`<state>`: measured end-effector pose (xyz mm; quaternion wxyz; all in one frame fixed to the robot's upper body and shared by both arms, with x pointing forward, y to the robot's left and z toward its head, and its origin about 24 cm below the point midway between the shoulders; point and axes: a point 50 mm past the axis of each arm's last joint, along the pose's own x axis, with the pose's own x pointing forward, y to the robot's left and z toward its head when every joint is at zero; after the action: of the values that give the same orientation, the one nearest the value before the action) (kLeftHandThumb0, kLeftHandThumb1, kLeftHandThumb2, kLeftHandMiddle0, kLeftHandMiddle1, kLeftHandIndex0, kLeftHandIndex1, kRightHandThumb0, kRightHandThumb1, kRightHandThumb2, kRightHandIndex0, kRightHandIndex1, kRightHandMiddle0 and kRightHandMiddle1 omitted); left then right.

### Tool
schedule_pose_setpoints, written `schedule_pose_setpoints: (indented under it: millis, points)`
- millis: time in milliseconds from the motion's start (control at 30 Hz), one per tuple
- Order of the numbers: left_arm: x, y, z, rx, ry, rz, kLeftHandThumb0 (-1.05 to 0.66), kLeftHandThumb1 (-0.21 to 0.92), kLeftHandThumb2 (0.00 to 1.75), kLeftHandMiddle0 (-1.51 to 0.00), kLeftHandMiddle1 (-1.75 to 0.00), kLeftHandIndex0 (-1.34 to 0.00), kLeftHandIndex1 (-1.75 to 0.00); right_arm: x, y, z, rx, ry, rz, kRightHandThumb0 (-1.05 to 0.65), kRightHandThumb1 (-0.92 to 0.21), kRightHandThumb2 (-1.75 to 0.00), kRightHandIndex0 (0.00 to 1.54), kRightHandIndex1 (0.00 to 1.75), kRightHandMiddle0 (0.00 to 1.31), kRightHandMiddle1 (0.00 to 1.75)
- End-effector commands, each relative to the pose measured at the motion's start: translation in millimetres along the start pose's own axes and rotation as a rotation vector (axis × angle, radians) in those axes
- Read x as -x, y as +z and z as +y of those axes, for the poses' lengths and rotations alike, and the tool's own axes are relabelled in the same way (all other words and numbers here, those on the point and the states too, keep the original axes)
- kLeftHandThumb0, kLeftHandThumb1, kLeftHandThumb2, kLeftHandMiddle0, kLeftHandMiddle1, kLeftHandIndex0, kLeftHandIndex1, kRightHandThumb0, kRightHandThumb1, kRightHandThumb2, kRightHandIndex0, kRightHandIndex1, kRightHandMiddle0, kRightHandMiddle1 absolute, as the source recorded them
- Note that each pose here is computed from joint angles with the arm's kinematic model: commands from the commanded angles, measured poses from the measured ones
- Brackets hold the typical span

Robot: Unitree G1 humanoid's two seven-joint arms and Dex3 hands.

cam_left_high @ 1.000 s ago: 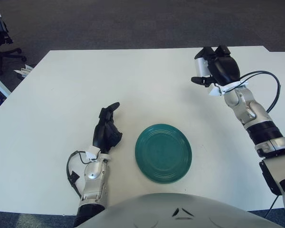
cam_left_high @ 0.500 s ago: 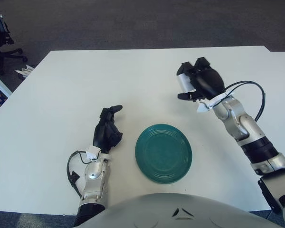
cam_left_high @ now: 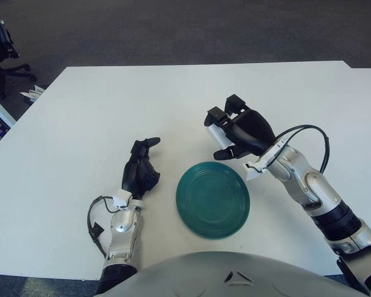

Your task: Put the charger into the plate.

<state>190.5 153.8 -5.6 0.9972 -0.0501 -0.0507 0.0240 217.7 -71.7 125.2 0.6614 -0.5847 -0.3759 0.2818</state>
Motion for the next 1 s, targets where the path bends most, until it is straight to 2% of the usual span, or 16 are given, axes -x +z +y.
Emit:
schedule_pose_setpoints:
  millis: [0,133,300,633,967]
  points:
    - [22.8,-33.1,1.0,0.037,0.017,0.19,-1.05,0.92,1.09,-0.1,0.0,-0.13,-0.95,0.5,5.3,-1.5,0.016,0.0,-0.028,-0.46,-0.74,-0.84,1.27,1.75,1.0,1.75]
    - [22.8,-33.8,2.2,0.042,0.014,0.199,-1.05,0.92,1.11,-0.08,0.0,-0.11,-0.91,1.4,11.5,4.6,0.011,0.031,-0.052,-0.46,-0.73,-0.85,1.3,1.75,1.04,1.75]
    - [23.8,-34.0,1.1,0.044,0.025,0.195,-1.05,0.92,1.1,-0.09,-0.01,-0.16,-0.93,5.2,20.8,14.3,-0.012,0.055,-0.083,-0.47,-0.73,-0.86,1.32,1.75,1.05,1.75]
    - [23.1,-32.5,-2.6,0.013,0.032,0.18,-1.05,0.92,1.1,-0.09,0.0,-0.16,-0.94,11.5,25.3,23.3,-0.051,0.125,-0.135,-0.49,-0.75,-0.85,1.32,1.75,1.04,1.75]
    - [21.8,-30.8,-5.0,0.021,0.04,0.172,-1.05,0.92,1.09,-0.11,-0.01,-0.25,-1.04,17.6,29.7,27.1,-0.046,0.152,-0.144,-0.5,-0.75,-0.86,1.33,1.75,1.05,1.75]
